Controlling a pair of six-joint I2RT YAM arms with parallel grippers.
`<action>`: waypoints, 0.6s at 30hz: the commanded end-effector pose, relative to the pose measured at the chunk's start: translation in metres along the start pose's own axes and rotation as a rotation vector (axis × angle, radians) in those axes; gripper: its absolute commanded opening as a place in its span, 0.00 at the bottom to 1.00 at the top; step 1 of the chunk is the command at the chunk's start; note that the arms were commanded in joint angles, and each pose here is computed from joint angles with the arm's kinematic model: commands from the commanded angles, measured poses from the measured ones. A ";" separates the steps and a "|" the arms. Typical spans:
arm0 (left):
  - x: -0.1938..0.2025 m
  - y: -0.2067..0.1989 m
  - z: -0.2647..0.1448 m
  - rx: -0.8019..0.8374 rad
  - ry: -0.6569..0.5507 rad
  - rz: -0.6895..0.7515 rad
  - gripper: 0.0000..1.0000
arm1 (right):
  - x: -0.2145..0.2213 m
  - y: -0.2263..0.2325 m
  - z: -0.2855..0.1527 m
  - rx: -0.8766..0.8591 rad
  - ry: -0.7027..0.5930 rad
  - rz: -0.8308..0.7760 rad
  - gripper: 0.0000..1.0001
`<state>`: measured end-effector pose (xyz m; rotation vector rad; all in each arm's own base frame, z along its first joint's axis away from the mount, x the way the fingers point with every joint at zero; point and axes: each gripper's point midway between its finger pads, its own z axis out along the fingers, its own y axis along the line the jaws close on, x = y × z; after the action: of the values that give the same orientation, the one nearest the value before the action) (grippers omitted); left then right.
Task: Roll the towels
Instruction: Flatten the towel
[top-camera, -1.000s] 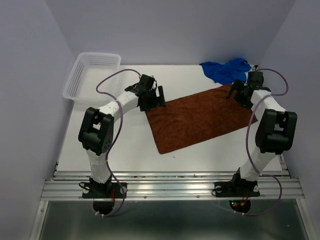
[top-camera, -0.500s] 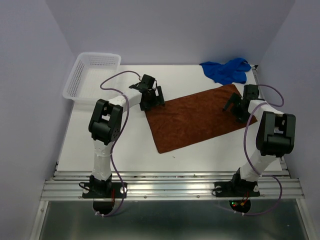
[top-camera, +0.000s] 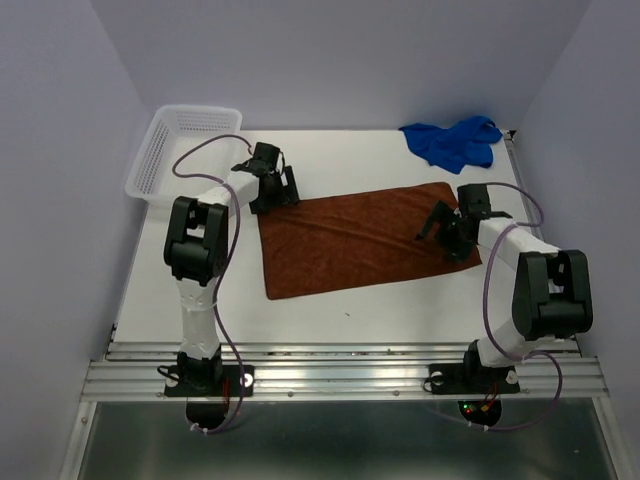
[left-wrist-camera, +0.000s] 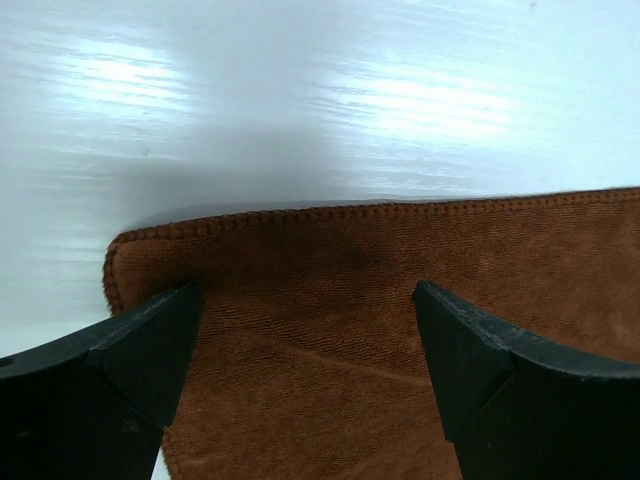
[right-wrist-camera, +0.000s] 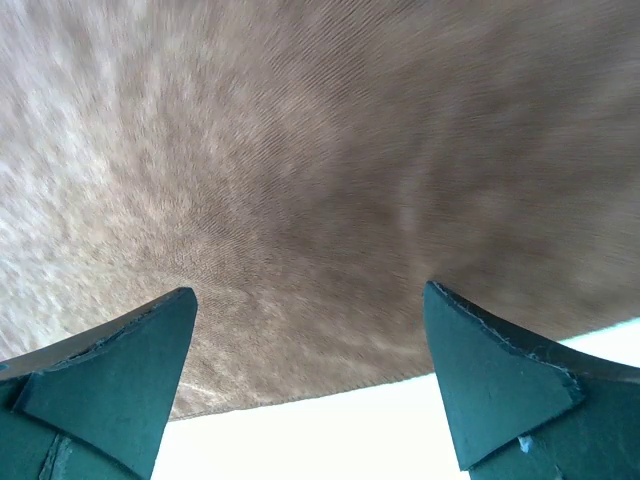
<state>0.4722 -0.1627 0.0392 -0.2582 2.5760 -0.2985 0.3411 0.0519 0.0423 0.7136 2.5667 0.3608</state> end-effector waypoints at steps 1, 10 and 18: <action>-0.036 0.009 -0.049 -0.078 -0.110 0.081 0.99 | -0.049 0.015 -0.038 0.002 -0.178 0.019 1.00; -0.058 0.051 -0.082 -0.262 -0.207 -0.087 0.99 | -0.141 0.044 -0.059 0.035 -0.382 -0.021 1.00; -0.066 0.048 -0.053 -0.235 -0.196 -0.128 0.97 | -0.158 0.056 -0.043 0.022 -0.372 -0.042 1.00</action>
<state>0.4775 -0.0903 0.0938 -0.4744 2.4508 -0.0009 0.4501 0.0151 0.1381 0.6814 2.2814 0.1893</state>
